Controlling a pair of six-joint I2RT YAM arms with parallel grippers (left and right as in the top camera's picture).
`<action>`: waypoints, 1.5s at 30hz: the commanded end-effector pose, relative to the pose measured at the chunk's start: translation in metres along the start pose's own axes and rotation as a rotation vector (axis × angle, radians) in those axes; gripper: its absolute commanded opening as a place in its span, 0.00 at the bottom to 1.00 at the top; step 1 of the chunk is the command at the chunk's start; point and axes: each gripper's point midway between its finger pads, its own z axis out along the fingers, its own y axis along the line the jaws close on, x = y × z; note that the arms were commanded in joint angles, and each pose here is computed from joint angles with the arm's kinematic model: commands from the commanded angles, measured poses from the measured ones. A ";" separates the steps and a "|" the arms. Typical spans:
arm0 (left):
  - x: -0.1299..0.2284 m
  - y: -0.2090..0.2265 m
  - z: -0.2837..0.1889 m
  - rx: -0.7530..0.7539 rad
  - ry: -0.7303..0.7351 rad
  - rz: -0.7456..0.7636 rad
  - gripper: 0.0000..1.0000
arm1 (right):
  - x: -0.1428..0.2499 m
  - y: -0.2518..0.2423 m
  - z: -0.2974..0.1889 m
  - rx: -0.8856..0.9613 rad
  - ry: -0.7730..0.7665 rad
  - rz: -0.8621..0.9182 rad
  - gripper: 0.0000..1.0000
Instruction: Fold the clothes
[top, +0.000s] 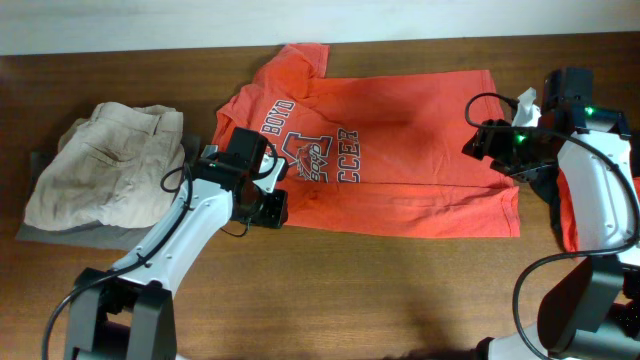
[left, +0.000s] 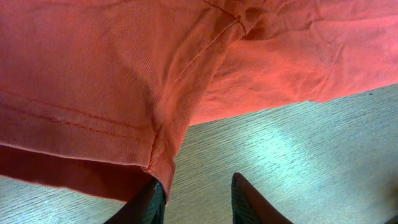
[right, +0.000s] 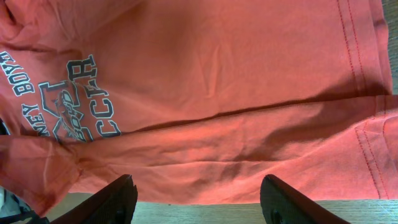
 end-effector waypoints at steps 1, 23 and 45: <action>-0.017 -0.005 -0.016 0.002 -0.058 0.008 0.36 | -0.004 0.003 -0.002 0.008 -0.011 -0.023 0.69; -0.085 0.085 -0.073 -0.431 -0.324 -0.076 0.41 | -0.005 0.002 -0.002 0.015 -0.016 -0.024 0.69; -0.092 0.133 -0.005 -0.324 -0.225 -0.088 0.01 | -0.003 0.001 -0.002 0.017 -0.009 -0.022 0.69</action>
